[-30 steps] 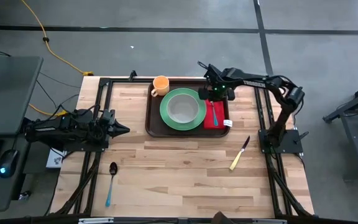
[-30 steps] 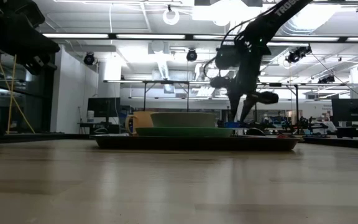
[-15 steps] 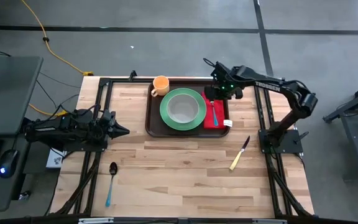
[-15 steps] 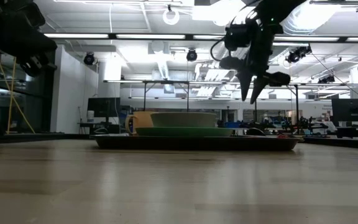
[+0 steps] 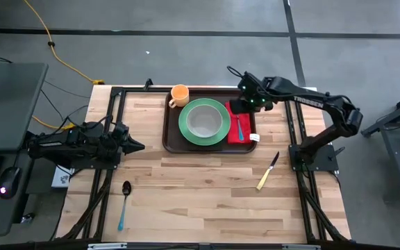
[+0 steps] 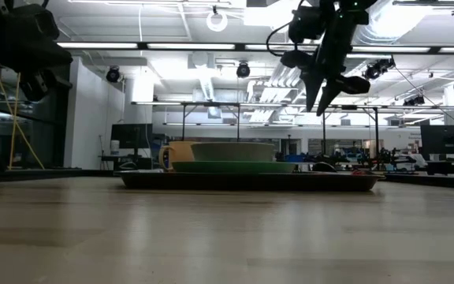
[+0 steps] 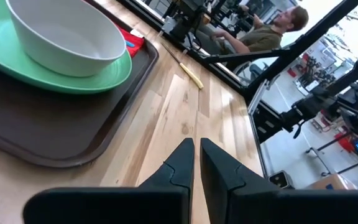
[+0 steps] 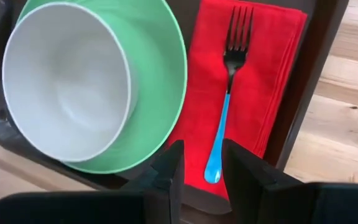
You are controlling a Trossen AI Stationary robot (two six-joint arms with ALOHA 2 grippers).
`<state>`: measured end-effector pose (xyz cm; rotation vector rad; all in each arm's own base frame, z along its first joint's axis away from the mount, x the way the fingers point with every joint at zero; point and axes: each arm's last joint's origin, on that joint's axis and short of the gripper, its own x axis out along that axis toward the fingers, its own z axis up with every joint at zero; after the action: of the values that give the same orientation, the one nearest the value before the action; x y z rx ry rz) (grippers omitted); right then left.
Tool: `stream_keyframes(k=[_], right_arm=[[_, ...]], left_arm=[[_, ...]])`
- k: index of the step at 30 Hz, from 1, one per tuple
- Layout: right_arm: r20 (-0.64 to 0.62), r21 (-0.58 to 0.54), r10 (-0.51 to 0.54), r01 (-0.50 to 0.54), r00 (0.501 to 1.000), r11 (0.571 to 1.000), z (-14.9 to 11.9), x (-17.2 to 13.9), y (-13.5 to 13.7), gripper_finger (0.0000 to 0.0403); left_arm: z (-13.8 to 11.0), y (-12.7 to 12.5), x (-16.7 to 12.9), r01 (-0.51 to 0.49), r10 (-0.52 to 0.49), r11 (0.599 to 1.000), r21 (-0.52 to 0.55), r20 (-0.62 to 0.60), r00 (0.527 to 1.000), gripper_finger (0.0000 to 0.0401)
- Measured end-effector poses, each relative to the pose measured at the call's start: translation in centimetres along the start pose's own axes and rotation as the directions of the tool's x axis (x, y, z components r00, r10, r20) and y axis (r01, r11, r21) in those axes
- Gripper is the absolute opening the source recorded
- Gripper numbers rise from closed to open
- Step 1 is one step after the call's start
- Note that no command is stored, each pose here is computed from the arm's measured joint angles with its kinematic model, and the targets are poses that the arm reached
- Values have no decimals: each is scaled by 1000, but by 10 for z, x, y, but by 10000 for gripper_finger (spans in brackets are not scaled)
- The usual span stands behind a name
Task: Set up tray
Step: Put the blue spoon on the red table napkin to right of the green plate
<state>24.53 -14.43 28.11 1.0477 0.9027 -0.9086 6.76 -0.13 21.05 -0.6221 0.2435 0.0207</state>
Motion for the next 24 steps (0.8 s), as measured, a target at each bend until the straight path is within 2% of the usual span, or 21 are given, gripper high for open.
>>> stream_keyframes(k=[24], right_arm=[[-129,-106,-47,34,991,994,-58,-11,24,85]], left_arm=[[0,0,0,-1,1,1000,-20,1,1000,56]])
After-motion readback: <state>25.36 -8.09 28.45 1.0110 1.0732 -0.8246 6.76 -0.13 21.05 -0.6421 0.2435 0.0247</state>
